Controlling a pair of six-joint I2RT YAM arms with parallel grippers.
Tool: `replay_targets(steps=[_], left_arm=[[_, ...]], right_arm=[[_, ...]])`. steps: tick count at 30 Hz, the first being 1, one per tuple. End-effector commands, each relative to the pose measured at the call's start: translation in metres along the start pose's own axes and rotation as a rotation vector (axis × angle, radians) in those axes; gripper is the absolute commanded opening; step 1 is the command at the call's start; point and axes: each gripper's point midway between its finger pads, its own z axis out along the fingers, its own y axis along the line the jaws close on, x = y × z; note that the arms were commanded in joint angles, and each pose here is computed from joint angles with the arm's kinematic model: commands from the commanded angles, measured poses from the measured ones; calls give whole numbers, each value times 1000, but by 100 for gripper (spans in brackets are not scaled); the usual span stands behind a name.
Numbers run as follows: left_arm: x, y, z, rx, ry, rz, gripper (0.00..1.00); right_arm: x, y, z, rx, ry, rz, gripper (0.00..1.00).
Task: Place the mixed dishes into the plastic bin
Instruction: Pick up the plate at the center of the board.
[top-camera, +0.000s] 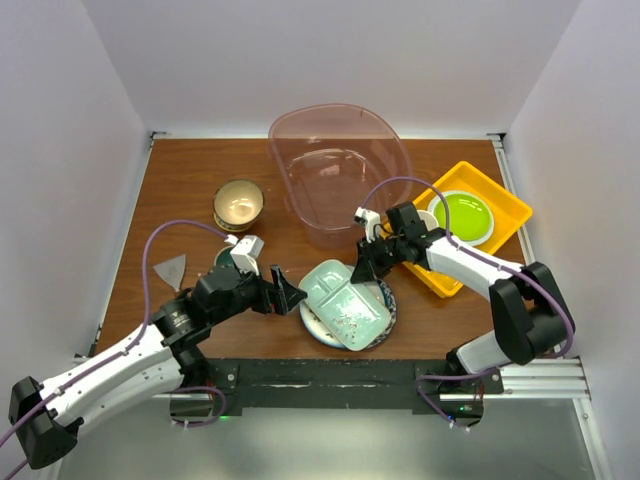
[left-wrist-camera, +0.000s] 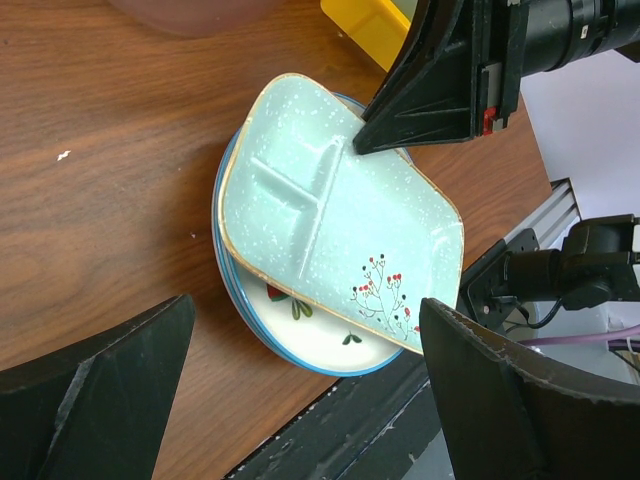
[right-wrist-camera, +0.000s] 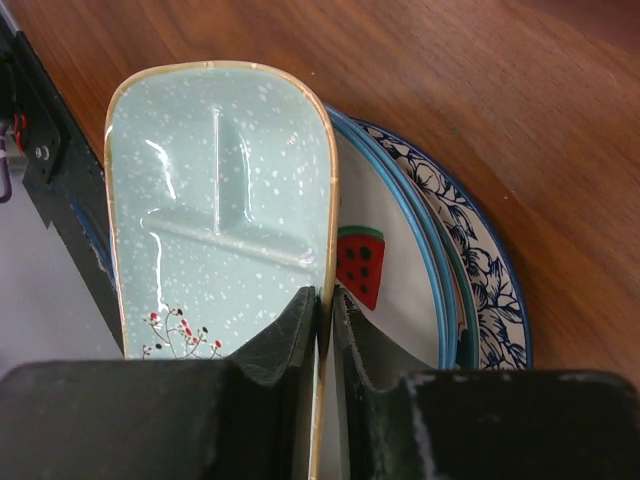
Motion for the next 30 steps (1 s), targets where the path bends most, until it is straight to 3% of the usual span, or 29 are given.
replay_targets(steps=[1,4,14,24,30], left_arm=[[-8,-10,2,48,-52,-21,100],[-12,-16,2,81,-69,-47,100],[-21,-29,3,159,-134,-188,100],[-17,-29,17,157,-122,-306,100],[-24,-35,28,129,-109,-342,93]], right_arm=[[-11,11,-8,-17,-21,-16,5],[-17,17,-13,-34,-40,-36,0],[-35,34,-42,-131,-120,-66,0],[-47,50,-66,-220,-197,-77,0],[-56,60,-80,-252,-244,-63,0]])
